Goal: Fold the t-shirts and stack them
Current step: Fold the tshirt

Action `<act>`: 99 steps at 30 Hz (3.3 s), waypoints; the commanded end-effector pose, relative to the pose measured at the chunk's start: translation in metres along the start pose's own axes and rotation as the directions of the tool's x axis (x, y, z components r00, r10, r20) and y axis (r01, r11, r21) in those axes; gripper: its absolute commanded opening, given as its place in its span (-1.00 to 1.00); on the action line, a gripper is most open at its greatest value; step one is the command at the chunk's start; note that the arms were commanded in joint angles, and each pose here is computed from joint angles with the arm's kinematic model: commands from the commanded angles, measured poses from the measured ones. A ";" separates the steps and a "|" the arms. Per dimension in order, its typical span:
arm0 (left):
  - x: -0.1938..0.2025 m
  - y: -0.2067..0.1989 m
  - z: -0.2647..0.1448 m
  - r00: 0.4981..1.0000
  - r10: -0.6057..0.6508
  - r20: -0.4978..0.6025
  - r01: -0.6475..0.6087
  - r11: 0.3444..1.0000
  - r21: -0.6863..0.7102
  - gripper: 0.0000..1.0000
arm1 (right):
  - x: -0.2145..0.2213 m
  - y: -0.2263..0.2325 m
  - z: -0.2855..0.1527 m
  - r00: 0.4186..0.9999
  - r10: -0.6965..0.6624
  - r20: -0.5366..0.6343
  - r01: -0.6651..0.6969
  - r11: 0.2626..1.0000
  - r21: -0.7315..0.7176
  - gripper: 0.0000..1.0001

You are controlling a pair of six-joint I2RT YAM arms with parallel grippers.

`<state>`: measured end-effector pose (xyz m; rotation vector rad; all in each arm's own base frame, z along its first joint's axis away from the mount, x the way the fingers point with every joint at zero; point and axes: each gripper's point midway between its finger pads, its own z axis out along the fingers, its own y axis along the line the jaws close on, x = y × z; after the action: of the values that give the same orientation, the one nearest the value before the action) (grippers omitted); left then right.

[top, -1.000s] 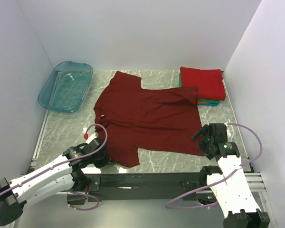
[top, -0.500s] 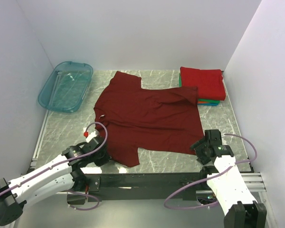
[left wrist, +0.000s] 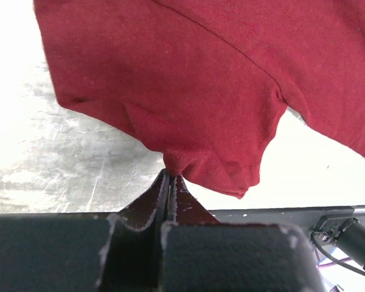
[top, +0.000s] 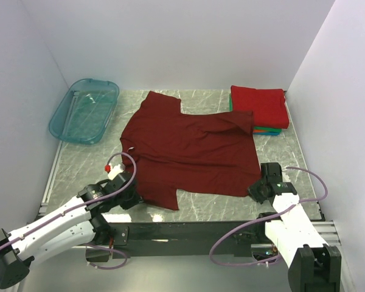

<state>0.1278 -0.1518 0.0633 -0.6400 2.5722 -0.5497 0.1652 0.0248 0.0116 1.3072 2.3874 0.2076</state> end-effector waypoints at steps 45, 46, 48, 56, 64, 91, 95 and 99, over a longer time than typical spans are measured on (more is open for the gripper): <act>-0.011 -0.046 -0.112 0.995 -0.059 -0.080 0.076 0.972 0.223 -0.99 | 0.005 0.006 -0.085 0.976 -0.211 -0.058 0.205 0.974 -0.097 -0.87; -0.011 -0.050 -0.108 0.996 -0.051 -0.080 0.068 0.971 0.227 -0.99 | 0.004 0.011 -0.083 0.974 -0.218 -0.059 0.210 0.971 -0.114 -0.87; -0.014 -0.060 -0.098 0.997 -0.027 -0.067 0.041 0.974 0.221 -0.99 | 0.003 0.014 -0.079 0.970 -0.236 -0.066 0.227 0.967 -0.116 -0.87; -0.060 -0.089 -0.094 0.991 0.011 0.135 -0.036 0.982 0.185 -0.99 | -0.010 0.033 -0.072 0.958 -0.280 -0.055 0.272 0.954 -0.124 -0.84; -0.096 -0.111 -0.072 0.986 0.040 0.164 -0.071 0.979 0.189 -0.99 | -0.031 0.062 -0.073 0.949 -0.315 -0.022 0.309 0.939 -0.149 -0.82; -0.199 -0.121 -0.016 0.955 -0.082 0.284 0.026 0.981 0.194 -0.99 | -0.100 0.150 -0.047 0.910 -0.404 0.092 0.414 0.902 -0.126 -0.86; -0.213 -0.121 -0.009 0.946 -0.096 0.309 0.036 0.980 0.193 -0.99 | -0.104 0.156 -0.035 0.910 -0.406 0.080 0.413 0.904 -0.113 -0.86; -0.222 -0.123 0.011 0.951 -0.090 0.297 0.036 0.983 0.183 -0.99 | -0.106 0.162 -0.025 0.907 -0.417 0.067 0.422 0.901 -0.104 -0.85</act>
<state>0.3243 -0.1346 0.1572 -0.7470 2.2775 -0.5861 0.3040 0.0304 0.1009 0.7547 2.5809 0.2011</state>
